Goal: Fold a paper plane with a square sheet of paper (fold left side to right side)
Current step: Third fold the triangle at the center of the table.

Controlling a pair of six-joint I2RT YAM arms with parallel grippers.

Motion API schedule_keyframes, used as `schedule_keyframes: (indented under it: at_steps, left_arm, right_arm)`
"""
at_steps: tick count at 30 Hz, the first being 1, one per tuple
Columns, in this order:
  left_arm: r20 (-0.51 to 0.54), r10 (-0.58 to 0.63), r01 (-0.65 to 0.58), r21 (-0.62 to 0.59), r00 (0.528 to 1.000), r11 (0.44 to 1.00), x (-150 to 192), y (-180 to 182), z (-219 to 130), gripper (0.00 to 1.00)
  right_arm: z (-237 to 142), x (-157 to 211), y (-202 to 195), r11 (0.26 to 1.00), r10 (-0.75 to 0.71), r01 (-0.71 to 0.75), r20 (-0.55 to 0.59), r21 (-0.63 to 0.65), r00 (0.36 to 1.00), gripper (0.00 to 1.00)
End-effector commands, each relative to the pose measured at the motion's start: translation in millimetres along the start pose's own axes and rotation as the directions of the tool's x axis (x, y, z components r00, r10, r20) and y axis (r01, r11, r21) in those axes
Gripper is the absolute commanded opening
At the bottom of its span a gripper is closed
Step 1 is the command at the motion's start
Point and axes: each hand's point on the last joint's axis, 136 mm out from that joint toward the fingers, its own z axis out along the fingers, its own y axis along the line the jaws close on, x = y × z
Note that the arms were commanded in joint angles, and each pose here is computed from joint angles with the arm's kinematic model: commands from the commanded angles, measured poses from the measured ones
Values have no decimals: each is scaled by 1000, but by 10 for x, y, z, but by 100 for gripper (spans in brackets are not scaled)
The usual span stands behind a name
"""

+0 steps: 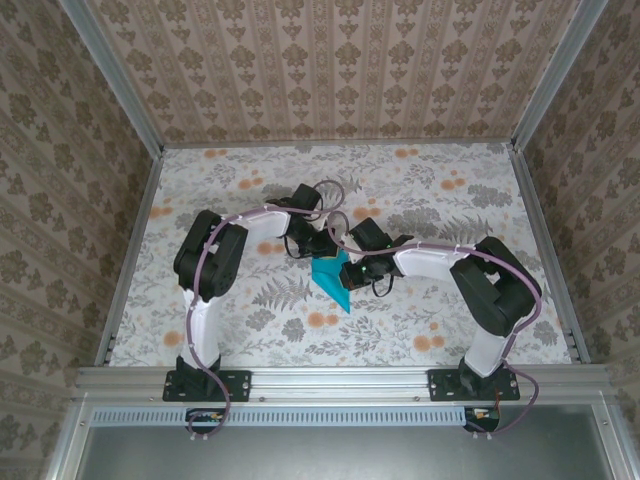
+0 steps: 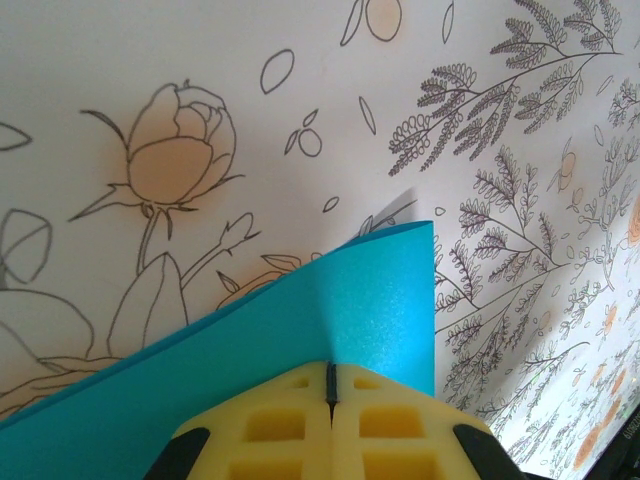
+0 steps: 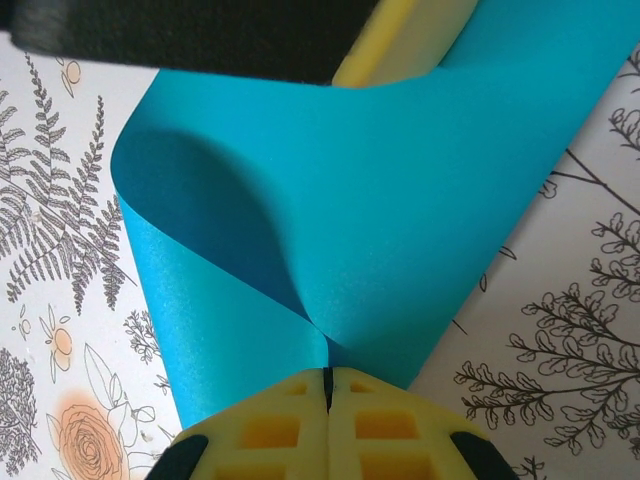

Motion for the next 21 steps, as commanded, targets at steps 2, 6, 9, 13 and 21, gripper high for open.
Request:
schedule_keyframes:
  at_steps: [2,6,9,13,21]
  left_arm:
    - [-36,-3,1,-43,999,999,84,104,91,0]
    - [-36,-2,0,-42,999,999,81,95,97,0]
    - [-37,-2,1,-41,999,999,82,92,95,0]
    - [-35,-2,0,-39,999,999,76,88,92,0]
    - [-36,-3,2,-41,999,999,75,88,92,0]
  right_arm:
    - [16,-76,-29,1000,20,-20,10,18,1000,0]
    - [18,-93,-19,1000,19,-19,15,12,1000,0]
    - [19,-101,-14,1000,18,-18,16,10,1000,0]
    - [26,-116,-5,1000,19,-19,23,4,1000,0]
    - [6,-155,20,1000,16,-15,37,-5,999,0]
